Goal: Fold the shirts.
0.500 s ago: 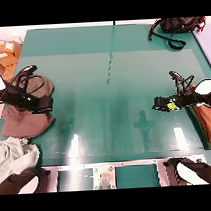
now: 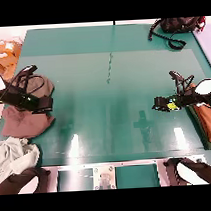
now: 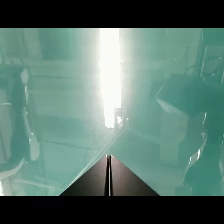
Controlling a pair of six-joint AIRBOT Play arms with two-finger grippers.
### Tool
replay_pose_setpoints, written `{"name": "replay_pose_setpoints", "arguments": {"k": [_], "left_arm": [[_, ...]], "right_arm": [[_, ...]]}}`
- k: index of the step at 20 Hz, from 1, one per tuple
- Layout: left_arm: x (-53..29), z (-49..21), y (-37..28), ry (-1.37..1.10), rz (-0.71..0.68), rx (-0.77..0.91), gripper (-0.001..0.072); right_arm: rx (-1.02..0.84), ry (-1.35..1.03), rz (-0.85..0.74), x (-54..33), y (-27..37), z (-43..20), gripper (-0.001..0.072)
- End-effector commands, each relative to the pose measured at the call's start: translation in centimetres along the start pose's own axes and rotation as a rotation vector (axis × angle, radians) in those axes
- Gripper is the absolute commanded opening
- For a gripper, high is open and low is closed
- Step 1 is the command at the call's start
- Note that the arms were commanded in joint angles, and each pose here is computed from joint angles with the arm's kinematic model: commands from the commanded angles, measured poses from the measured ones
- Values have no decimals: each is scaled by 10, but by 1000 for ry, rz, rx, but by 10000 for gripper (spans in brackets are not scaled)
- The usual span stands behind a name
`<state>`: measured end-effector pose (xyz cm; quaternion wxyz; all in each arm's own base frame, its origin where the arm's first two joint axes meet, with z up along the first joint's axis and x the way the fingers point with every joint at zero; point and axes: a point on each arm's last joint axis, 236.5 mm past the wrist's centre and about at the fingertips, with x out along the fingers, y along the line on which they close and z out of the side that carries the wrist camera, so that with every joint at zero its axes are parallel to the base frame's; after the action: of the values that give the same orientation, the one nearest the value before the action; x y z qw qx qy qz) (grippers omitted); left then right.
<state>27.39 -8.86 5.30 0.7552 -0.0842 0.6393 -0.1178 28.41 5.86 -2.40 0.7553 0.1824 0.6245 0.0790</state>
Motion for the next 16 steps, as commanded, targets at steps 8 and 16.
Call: {"name": "replay_pose_setpoints", "arguments": {"k": [8, 16], "left_arm": [[-43, 122, 71, -522, 344, 131, 677], [36, 154, 245, -478, 490, -133, 677]], "right_arm": [[-3, 1, -6, 0, -1, 0, 16], [1, -16, -1, 1, 0, 3, 16]]}}
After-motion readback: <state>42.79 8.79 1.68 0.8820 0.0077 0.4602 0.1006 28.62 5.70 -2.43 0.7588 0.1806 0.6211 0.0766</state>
